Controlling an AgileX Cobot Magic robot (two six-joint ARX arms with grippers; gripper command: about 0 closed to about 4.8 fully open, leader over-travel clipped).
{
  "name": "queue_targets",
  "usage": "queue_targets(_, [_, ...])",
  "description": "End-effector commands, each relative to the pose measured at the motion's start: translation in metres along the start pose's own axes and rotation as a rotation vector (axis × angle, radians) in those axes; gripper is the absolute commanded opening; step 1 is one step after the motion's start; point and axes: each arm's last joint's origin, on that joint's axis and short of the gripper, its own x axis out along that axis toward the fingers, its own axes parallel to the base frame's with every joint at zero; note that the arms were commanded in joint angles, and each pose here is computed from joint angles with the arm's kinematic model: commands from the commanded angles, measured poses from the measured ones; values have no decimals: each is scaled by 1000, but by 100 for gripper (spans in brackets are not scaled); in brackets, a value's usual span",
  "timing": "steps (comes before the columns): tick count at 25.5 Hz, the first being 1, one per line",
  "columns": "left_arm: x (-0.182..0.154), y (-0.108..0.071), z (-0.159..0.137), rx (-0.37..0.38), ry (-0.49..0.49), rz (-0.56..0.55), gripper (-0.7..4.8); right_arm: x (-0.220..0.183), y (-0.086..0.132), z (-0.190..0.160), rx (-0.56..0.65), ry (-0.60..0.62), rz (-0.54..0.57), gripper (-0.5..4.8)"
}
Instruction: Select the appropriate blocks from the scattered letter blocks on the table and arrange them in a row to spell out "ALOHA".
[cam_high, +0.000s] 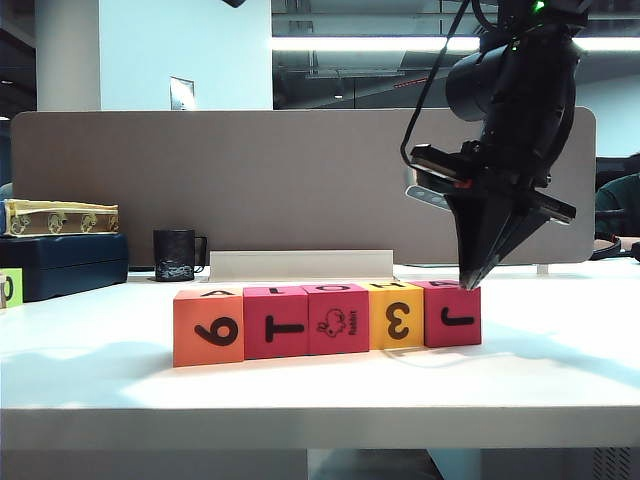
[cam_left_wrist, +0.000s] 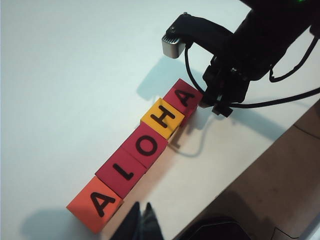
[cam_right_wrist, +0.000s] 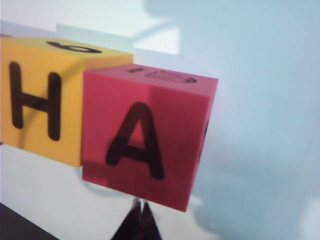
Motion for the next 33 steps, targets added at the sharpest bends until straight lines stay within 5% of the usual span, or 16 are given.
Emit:
queue_targets(1, [-2, 0, 1, 5, -12, 0, -6, -1, 1, 2, -3, -19, 5, -6])
queue_targets(7, [-3, 0, 1, 6, -14, 10, -6, -2, 4, -1, 23, 10, 59, -6])
queue_targets(11, [-13, 3, 2, 44, -55, 142, -6, -11, 6, -6, 16, 20, 66, -6])
queue_targets(19, [-67, 13, -6, 10, -262, 356, -6, -82, 25, -20, -65, -262, -32, -6])
queue_targets(28, [-67, 36, -72, -79, -262, 482, -6, -131, 36, -57, -85, -422, -126, -6])
queue_targets(33, [-64, 35, -109, -119, -270, 484, -6, -121, 33, -88, -71, -443, -143, -6])
